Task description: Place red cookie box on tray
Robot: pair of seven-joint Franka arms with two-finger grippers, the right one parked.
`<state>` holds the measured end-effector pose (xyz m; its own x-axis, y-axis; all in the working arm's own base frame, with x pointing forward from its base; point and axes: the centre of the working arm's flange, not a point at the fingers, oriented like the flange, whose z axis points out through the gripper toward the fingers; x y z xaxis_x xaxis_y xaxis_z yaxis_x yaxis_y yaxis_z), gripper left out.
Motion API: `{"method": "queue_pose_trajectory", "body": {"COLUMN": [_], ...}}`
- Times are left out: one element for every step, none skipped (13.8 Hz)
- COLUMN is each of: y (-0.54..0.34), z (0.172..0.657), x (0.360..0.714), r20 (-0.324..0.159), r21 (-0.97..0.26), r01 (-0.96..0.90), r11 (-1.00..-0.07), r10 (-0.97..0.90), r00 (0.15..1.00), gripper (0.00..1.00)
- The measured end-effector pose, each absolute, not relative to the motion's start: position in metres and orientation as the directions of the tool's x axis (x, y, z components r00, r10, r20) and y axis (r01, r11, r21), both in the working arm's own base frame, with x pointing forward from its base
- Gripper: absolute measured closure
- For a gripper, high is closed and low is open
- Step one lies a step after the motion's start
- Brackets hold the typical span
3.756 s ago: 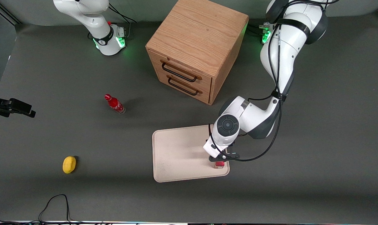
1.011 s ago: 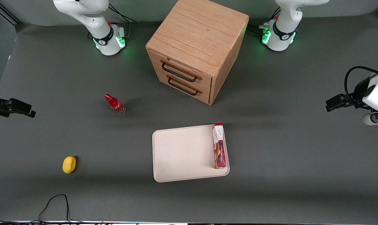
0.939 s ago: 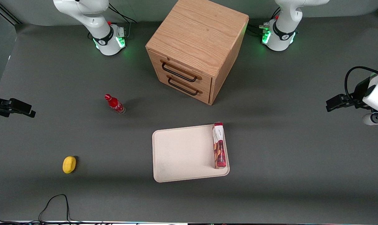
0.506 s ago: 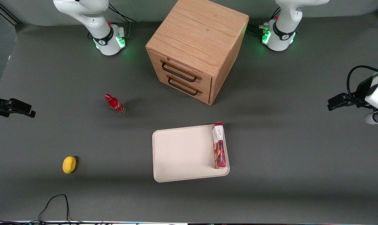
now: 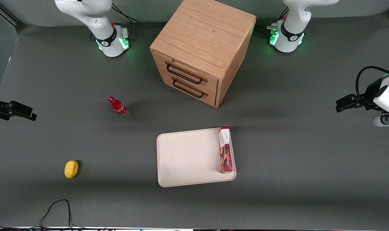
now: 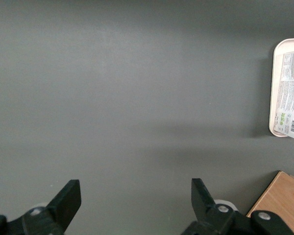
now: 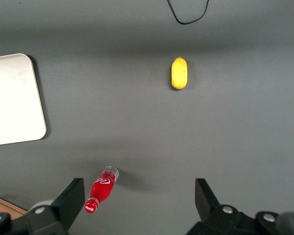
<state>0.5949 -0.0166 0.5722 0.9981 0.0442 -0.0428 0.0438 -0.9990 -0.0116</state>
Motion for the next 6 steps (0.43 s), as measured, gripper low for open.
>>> {"method": "queue_pose_trajectory", "body": {"y": [-0.0168, -0.0171, -0.0174, -0.0178, -0.0182, -0.0184], "z": [0.5719, 0.5717, 0.5715, 0.5713, 0.5713, 0.5711], "x": [0.5946, 0.5944, 0.5941, 0.5939, 0.5938, 0.5936], "r20": [-0.045, -0.047, -0.05, -0.052, -0.053, -0.054], "r21": [-0.012, -0.011, -0.011, -0.011, -0.01, -0.01], "r01": [0.038, 0.033, 0.024, 0.015, 0.007, 0.003], "r11": [-0.999, -0.999, -1.0, -1.0, -1.0, -1.0], "r10": [0.039, 0.034, 0.025, 0.015, 0.007, 0.004], "r00": [0.998, 0.998, 0.998, 0.999, 0.999, 0.999], "gripper": [0.0, 0.0, 0.0, 0.0, 0.0, 0.0]}}
